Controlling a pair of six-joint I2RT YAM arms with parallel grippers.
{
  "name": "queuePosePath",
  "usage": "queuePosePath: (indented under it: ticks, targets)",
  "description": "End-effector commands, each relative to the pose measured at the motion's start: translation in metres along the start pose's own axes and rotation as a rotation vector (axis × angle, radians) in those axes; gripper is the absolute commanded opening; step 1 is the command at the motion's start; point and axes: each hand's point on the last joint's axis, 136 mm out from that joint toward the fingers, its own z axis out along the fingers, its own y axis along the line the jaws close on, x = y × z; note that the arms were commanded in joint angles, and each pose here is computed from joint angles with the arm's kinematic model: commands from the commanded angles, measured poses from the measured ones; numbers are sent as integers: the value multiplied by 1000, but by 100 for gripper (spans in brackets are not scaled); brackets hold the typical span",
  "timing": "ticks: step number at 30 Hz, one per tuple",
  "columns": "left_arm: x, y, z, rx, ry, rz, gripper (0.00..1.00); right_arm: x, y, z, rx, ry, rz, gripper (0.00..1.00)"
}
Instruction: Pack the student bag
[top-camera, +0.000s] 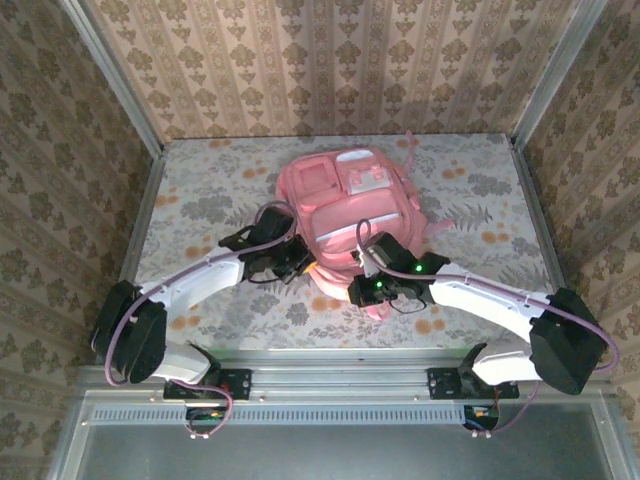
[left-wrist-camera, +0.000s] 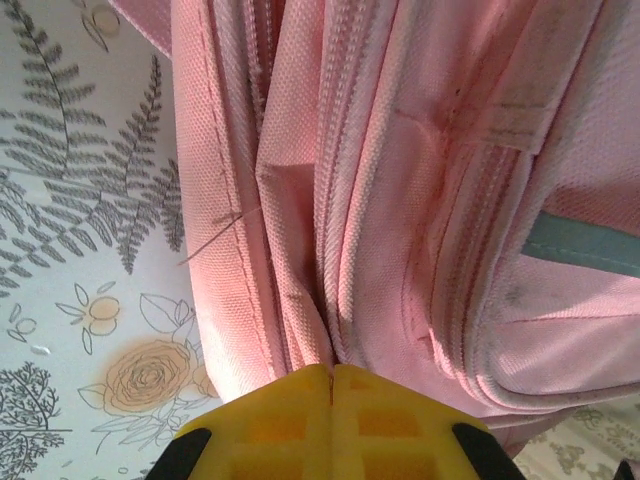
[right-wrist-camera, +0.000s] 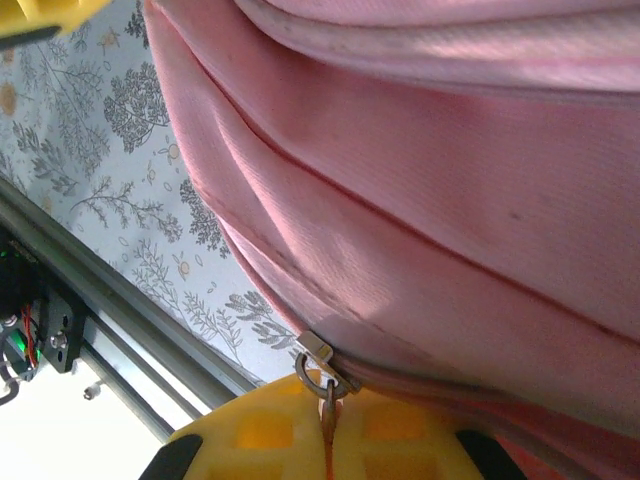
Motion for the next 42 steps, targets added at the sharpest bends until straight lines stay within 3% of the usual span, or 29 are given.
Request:
queuePosePath:
  ticks: [1, 11, 15, 19, 24, 29, 30, 32, 35, 39, 42]
  targets:
    - [-30, 5, -14, -23, -117, 8, 0, 28, -20, -11, 115, 141, -11, 0]
    - [-50, 25, -32, -37, -165, -8, 0, 8, -63, -29, 251, 38, 74, 0]
    - [-52, 31, -34, -49, -169, 0, 0, -1, -73, -38, 230, -51, 121, 0]
    - [-55, 33, -37, -62, -182, 16, 0, -4, -69, -34, 179, -57, 110, 0]
    - [-73, 23, -44, -93, -209, 125, 0, -5, 0, -12, -88, -47, 1, 0]
    - [-105, 4, -64, -75, -210, 170, 0, -25, 56, 8, -191, -85, -25, 0]
    - [-110, 2, -74, -67, -231, 166, 3, -32, 63, 16, -210, -85, 1, 0]
    - [-114, 6, -91, -54, -266, 139, 20, -50, 74, 26, -237, -122, 45, 0]
    - [-107, 19, -107, -37, -278, 89, 32, -77, 95, 35, -310, -209, 80, 0]
    - [-82, 41, -112, -32, -236, 21, 40, -99, 120, 49, -364, -238, 83, 0]
    - [-60, 51, -104, -5, -183, -46, 40, -104, 131, 60, -378, -225, 89, 0]
